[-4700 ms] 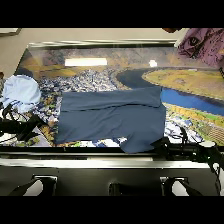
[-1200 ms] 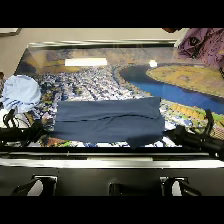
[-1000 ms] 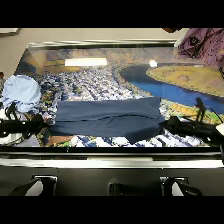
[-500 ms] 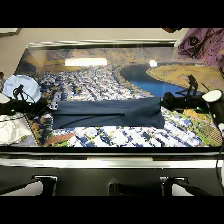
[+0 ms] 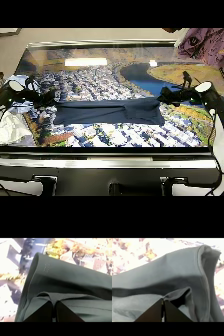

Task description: Fold the clothes and pants, and hang the long-sleeved shirts on hangers.

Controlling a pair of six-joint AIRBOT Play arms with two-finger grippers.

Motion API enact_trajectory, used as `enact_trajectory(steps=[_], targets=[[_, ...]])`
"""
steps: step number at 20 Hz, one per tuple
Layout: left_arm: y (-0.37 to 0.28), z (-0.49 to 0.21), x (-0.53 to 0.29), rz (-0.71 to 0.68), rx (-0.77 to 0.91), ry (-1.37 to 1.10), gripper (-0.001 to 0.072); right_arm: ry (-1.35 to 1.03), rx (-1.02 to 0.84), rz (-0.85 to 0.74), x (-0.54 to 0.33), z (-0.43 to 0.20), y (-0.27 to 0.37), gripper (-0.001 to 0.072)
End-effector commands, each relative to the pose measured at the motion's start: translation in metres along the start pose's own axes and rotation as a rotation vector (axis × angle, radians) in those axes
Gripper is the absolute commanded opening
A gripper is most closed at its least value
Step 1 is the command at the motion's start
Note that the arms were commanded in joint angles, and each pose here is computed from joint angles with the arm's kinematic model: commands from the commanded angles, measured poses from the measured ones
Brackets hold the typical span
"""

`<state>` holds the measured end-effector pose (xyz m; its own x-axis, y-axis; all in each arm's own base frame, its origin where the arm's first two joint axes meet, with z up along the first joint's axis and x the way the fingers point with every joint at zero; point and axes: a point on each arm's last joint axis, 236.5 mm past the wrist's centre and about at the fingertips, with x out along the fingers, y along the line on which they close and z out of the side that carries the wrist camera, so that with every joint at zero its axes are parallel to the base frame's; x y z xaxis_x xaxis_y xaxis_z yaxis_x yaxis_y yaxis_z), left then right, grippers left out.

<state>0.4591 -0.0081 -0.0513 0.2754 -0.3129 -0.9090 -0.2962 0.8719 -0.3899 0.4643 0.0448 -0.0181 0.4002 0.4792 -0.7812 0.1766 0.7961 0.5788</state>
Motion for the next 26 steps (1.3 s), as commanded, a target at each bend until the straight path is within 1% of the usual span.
enact_trajectory(steps=[1, 2, 3, 4, 5, 6, 7, 8, 11, 12, 13, 14, 16, 19, 22, 26], targets=[[-0.002, 0.000, 0.025, 0.013, 0.000, 0.038, 0.0016, 0.061, -0.036, -0.014, 0.034, -0.013, -0.003, 0.0029], [-0.001, -0.002, 0.030, 0.015, -0.012, 0.045, 0.0017, 0.075, -0.031, -0.033, 0.041, -0.017, -0.006, 0.0029], [-0.002, -0.002, 0.033, 0.016, -0.018, 0.047, 0.0034, 0.079, -0.021, -0.053, 0.046, -0.018, -0.011, 0.0030], [-0.004, -0.001, 0.035, 0.016, -0.015, 0.041, 0.0160, 0.075, -0.019, -0.057, 0.048, -0.017, -0.012, 0.0032], [-0.005, 0.002, 0.034, 0.014, -0.025, 0.029, 0.0391, 0.066, -0.009, -0.063, 0.045, -0.014, -0.016, 0.0090], [-0.007, 0.006, 0.030, 0.012, -0.052, 0.020, 0.0535, 0.063, 0.010, -0.063, 0.038, -0.009, -0.017, 0.0215], [-0.008, 0.011, 0.024, 0.008, -0.070, 0.013, 0.0561, 0.061, 0.036, -0.067, 0.027, -0.001, -0.020, 0.0380], [-0.009, 0.019, 0.013, 0.009, -0.082, 0.000, 0.0606, 0.047, 0.056, -0.070, 0.012, 0.011, -0.023, 0.0522], [-0.003, 0.045, -0.027, 0.073, -0.083, -0.071, 0.0617, 0.009, 0.135, -0.086, -0.034, 0.038, -0.051, 0.0577], [-0.001, 0.052, -0.040, 0.099, -0.066, -0.102, 0.0627, 0.022, 0.159, -0.083, -0.042, 0.036, -0.063, 0.0640], [-0.002, 0.057, -0.052, 0.110, -0.051, -0.128, 0.0627, 0.064, 0.164, -0.071, -0.045, 0.027, -0.073, 0.0684], [-0.005, 0.059, -0.059, 0.109, -0.045, -0.146, 0.0626, 0.118, 0.154, -0.044, -0.045, 0.017, -0.079, 0.0694], [-0.009, 0.058, -0.066, 0.105, -0.037, -0.153, 0.0627, 0.235, 0.124, 0.048, -0.037, -0.006, -0.077, 0.0695], [-0.011, 0.052, -0.065, 0.108, -0.031, -0.131, 0.0626, 0.278, 0.115, 0.133, -0.014, -0.014, -0.072, 0.0695], [-0.013, 0.051, -0.064, 0.108, -0.028, -0.130, 0.0627, 0.304, 0.116, 0.174, 0.008, -0.018, -0.071, 0.0694], [-0.012, 0.051, -0.062, 0.109, -0.028, -0.127, 0.0626, 0.299, 0.101, 0.159, 0.031, -0.019, -0.073, 0.0693]])
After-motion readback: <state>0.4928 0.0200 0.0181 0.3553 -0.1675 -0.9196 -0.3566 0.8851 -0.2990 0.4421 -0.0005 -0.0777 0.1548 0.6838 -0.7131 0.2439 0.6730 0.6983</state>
